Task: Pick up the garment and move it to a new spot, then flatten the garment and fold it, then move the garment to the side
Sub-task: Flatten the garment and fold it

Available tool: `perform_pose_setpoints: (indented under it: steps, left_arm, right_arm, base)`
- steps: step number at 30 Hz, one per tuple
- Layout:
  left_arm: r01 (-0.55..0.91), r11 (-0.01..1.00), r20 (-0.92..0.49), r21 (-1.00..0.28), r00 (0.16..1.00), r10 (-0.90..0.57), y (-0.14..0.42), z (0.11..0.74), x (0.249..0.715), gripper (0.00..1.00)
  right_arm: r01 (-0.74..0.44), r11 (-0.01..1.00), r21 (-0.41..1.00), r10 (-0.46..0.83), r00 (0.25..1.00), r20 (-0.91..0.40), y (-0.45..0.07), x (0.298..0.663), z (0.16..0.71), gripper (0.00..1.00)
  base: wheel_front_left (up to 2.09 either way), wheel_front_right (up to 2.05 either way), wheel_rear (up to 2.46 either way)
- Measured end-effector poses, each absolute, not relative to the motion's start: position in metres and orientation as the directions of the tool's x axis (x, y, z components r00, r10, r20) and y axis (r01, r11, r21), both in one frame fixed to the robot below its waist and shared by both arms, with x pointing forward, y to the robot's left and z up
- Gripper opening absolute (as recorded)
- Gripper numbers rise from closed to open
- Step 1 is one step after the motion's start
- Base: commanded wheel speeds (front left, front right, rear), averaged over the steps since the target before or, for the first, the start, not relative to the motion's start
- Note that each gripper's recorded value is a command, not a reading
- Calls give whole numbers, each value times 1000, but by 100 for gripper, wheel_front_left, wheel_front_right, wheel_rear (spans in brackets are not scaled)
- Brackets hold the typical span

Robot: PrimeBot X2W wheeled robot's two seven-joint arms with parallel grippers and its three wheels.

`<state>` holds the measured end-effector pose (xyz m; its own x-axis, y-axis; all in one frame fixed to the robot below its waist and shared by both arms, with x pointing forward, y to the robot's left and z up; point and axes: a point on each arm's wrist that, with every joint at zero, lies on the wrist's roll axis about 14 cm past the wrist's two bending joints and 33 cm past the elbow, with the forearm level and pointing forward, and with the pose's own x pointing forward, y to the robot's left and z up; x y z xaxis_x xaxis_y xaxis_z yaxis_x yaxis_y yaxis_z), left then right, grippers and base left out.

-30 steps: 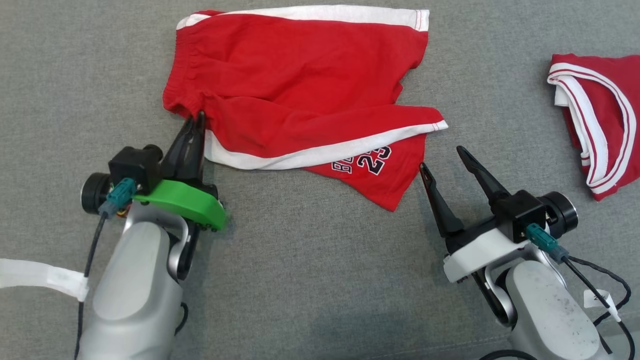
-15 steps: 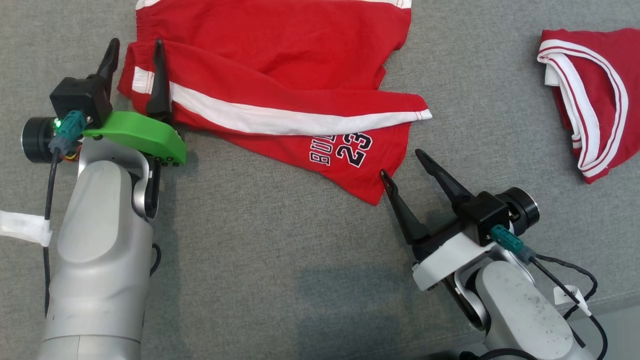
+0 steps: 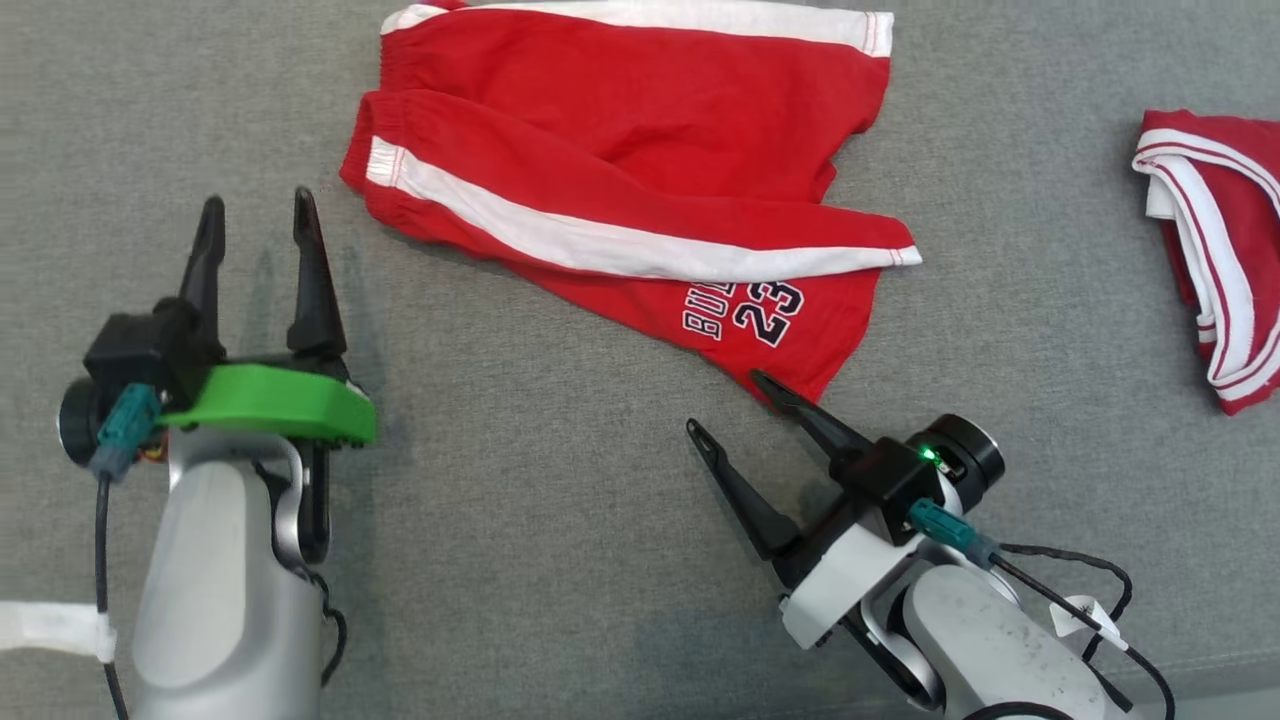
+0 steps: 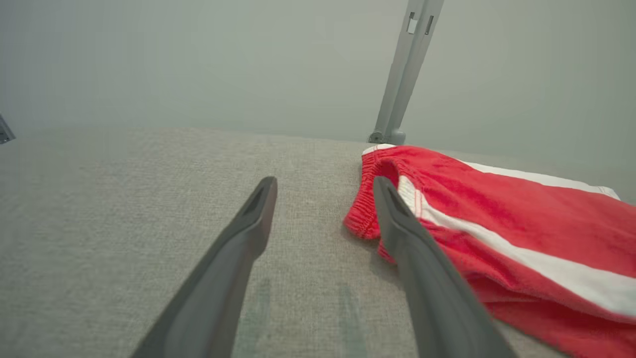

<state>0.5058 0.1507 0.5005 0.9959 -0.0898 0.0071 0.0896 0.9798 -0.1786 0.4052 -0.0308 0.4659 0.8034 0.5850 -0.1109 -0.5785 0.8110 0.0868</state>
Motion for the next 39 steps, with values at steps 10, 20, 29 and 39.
perform_pose_setpoints:
  steps: [10, 20, 29, 39]
  left_arm:
    - [40, 967, -111, -252, 991, -70, 156, 471, 435, 100]
    - [-57, 968, -146, -245, 989, 21, 182, 471, 391, 100]
    - [-111, 965, -132, -240, 988, 81, 200, 480, 378, 100]
    - [-118, 962, -156, -245, 984, 81, 199, 473, 373, 100]
  right_arm:
    - [-682, 727, 75, 686, 720, -100, 17, 417, 471, 100]
    - [-713, 701, -15, 701, 693, -170, 37, 447, 457, 100]
    - [-709, 699, -87, 683, 699, -213, 44, 468, 452, 100]
    - [-698, 711, -82, 656, 701, -279, 41, 467, 435, 0]
  base:
    - [0, 0, 0]
    - [0, 0, 0]
    - [0, 0, 0]
    - [0, 0, 0]
